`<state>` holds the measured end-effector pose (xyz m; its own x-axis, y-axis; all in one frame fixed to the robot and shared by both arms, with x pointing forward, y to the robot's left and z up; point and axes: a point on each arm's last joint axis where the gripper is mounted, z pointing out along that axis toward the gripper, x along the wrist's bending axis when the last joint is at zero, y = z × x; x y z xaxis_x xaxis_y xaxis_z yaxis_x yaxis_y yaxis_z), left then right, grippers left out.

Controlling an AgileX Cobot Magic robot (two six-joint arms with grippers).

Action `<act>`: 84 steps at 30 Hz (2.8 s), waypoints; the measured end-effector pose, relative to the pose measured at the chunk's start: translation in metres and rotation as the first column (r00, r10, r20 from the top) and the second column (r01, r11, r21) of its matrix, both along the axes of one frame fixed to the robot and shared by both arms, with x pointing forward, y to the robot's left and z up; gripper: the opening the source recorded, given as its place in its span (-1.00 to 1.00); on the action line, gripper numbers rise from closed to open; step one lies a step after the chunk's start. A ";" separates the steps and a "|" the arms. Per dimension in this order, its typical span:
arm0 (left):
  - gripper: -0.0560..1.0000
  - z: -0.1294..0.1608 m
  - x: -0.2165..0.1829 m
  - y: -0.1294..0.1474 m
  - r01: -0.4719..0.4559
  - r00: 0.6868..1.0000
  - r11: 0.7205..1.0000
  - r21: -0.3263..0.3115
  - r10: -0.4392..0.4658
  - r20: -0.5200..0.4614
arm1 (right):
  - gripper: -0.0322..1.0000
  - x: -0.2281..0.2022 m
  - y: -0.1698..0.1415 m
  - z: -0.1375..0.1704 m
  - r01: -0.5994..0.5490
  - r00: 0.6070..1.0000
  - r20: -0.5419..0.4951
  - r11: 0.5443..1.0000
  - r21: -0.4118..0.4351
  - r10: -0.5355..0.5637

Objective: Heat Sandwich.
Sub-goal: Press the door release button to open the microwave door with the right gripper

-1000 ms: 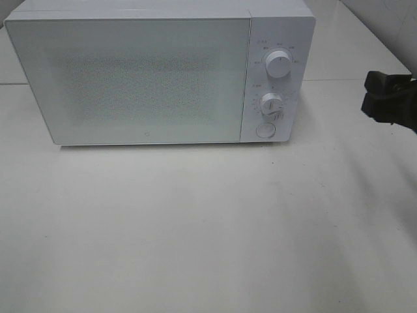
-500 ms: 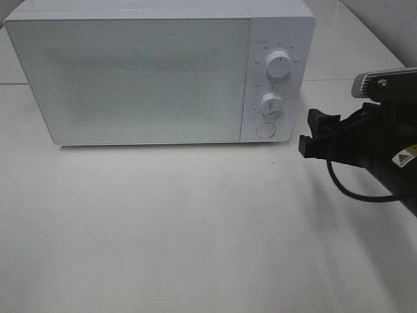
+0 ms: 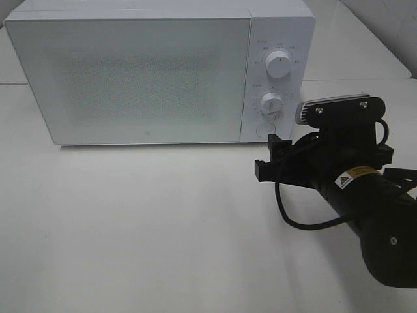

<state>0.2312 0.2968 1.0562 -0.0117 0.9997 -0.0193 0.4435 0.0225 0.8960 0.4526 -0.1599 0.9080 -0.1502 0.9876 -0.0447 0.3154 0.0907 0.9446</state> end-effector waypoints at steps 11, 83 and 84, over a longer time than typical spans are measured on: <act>0.94 0.000 0.000 0.000 0.000 1.000 1.000 0.000 0.000 0.000 | 0.49 0.002 0.006 -0.001 -0.003 1.000 -0.005 1.000 0.006 0.003; 0.94 0.000 0.000 0.000 0.000 1.000 1.000 0.000 0.000 0.000 | -0.92 0.040 0.023 -0.025 0.599 0.783 -0.586 0.002 0.801 -0.208; 0.94 0.000 0.000 0.000 0.000 1.000 1.000 0.000 0.000 0.000 | -0.92 0.043 0.022 -0.026 0.605 0.779 -0.590 0.004 0.797 -0.210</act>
